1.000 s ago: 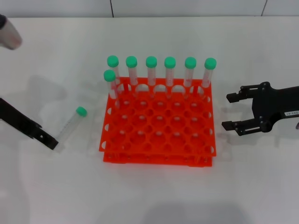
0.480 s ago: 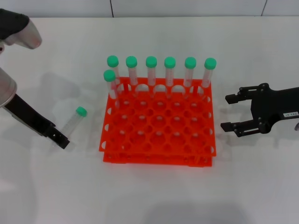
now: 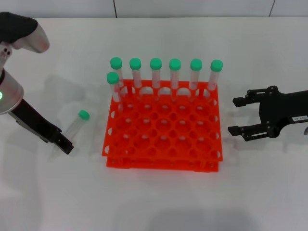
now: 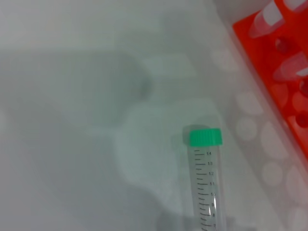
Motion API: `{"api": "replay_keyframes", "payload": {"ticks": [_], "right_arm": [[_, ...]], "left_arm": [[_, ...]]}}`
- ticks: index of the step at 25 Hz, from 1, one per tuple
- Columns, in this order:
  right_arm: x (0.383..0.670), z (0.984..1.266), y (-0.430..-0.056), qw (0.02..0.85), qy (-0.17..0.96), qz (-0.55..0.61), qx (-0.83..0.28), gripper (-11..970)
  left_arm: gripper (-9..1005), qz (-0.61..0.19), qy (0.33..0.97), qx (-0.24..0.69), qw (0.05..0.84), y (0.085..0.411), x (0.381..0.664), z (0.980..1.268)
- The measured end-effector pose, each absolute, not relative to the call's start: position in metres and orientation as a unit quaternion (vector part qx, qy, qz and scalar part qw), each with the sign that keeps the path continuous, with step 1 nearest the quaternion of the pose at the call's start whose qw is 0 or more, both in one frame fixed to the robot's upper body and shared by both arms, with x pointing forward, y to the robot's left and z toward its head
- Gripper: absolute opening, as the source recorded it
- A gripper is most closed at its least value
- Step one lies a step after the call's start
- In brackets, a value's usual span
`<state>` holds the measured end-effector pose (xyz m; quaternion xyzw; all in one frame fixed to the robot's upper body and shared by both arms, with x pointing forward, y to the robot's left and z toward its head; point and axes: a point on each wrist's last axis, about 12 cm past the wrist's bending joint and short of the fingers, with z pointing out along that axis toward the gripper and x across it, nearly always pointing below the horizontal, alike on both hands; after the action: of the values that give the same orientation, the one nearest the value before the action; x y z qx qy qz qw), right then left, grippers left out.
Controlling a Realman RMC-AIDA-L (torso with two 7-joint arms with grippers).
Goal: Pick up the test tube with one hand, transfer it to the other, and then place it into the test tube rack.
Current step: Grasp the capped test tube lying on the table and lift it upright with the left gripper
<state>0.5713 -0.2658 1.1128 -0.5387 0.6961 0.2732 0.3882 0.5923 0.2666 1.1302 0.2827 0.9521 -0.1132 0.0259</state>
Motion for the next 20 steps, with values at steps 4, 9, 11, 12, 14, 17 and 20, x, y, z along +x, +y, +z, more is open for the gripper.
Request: {"api": "replay_keyframes", "payload": {"ticks": [4,9,11,12,14,17,20], "right_arm": [[0.5715,1.1129,-0.2657,0.389,0.696,0.273,-0.539,766],[0.5716,1.1130,-0.2656,0.389,0.696,0.273,-0.539,766],[0.5718,1.1131,-0.2656,0.389,0.696,0.273,-0.539,766],[0.5719,1.1131,-0.2655,0.389,0.696,0.273,-0.539,766],[0.5723,1.1132,-0.2654,0.390,0.696,0.272,-0.539,766],[0.5727,1.1133,-0.2652,0.390,0.696,0.271,-0.539,766],[0.5730,1.1136,-0.2650,0.391,0.696,0.271,-0.538,765]], "left_arm": [[635,-0.110,0.951,0.288,0.020,0.2640,0.5912,1.1270],[545,-0.100,0.952,0.289,0.015,0.2595,0.5921,1.1219],[502,-0.097,0.952,0.290,0.017,0.2586,0.5931,1.1218],[480,-0.097,0.952,0.290,0.018,0.2583,0.5936,1.1221],[438,-0.096,0.952,0.290,0.018,0.2583,0.5941,1.1227],[382,-0.095,0.952,0.290,0.017,0.2583,0.5944,1.1225],[343,-0.094,0.952,0.292,0.017,0.2573,0.5950,1.1226]]}}
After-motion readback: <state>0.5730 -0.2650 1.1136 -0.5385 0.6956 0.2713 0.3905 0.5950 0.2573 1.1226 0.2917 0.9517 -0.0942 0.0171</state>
